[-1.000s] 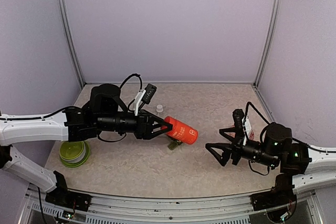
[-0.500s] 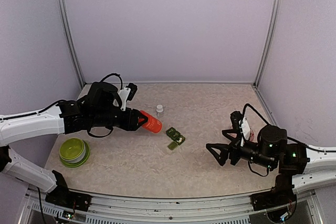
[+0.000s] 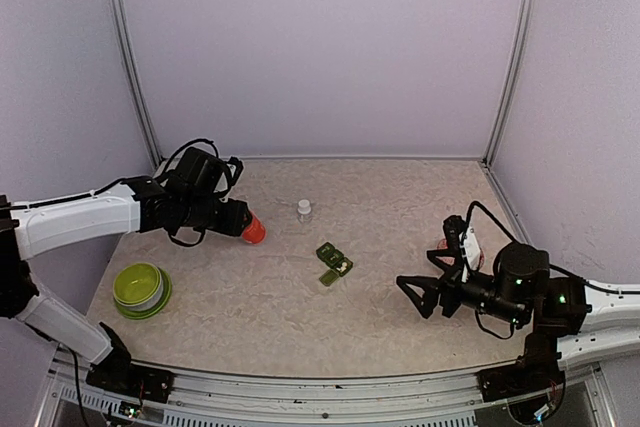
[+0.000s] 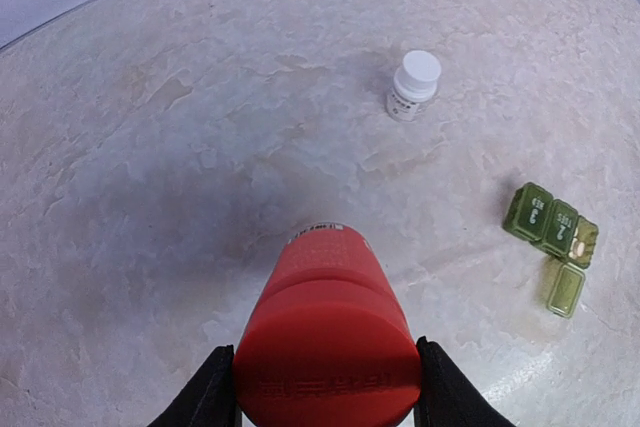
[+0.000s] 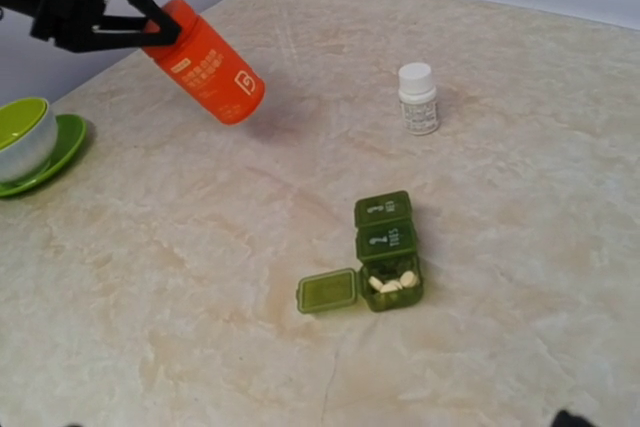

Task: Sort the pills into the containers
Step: Place the pill bottle at the center of the board.

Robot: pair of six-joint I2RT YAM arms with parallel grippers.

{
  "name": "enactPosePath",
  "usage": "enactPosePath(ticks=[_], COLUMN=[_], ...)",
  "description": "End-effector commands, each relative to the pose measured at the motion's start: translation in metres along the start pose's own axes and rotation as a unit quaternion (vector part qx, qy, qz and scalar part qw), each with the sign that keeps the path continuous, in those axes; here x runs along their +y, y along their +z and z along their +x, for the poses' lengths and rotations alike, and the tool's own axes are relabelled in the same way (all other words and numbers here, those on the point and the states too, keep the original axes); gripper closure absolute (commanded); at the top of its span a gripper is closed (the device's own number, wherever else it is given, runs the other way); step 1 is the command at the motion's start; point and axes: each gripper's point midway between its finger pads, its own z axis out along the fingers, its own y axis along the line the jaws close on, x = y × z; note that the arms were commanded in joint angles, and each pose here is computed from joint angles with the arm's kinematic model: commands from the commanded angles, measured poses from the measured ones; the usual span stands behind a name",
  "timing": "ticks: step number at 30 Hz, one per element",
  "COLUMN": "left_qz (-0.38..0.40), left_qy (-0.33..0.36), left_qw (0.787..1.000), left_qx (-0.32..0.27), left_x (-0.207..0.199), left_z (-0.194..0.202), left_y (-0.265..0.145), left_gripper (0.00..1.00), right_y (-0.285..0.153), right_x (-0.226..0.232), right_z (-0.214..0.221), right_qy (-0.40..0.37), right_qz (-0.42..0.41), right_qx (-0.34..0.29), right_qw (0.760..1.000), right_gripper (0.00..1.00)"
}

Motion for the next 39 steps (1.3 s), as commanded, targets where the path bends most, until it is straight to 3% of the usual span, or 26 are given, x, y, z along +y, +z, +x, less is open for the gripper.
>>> enactPosePath(ticks=[1, 14, 28, 33, 39], left_qz=[-0.014, -0.053, -0.060, -0.062, -0.072], left_qy=[0.005, 0.005, 0.011, 0.009, 0.009], left_qw=[1.000, 0.998, 0.996, 0.996, 0.996], left_qx=[-0.011, 0.019, 0.059, 0.058, 0.054], left_x=[0.013, 0.044, 0.049, 0.050, 0.053], left_z=[-0.015, -0.011, 0.002, 0.001, -0.002], left_y=[0.006, 0.033, 0.058, 0.060, 0.059], left_gripper=[0.69, 0.69, 0.65, 0.54, 0.33], right_y=[0.002, 0.005, 0.009, 0.008, 0.008], right_x=[-0.003, -0.001, 0.002, 0.001, 0.001], right_z=[0.006, 0.009, 0.009, 0.009, 0.009], right_qy=[0.002, 0.004, -0.002, -0.001, -0.002], right_qz=[0.006, 0.002, 0.000, 0.001, 0.002], right_qx=[0.004, 0.010, 0.018, 0.017, 0.017], right_qw=[1.000, 1.000, 1.000, 1.000, 1.000], right_gripper=[0.00, 0.00, 0.00, 0.00, 0.00])
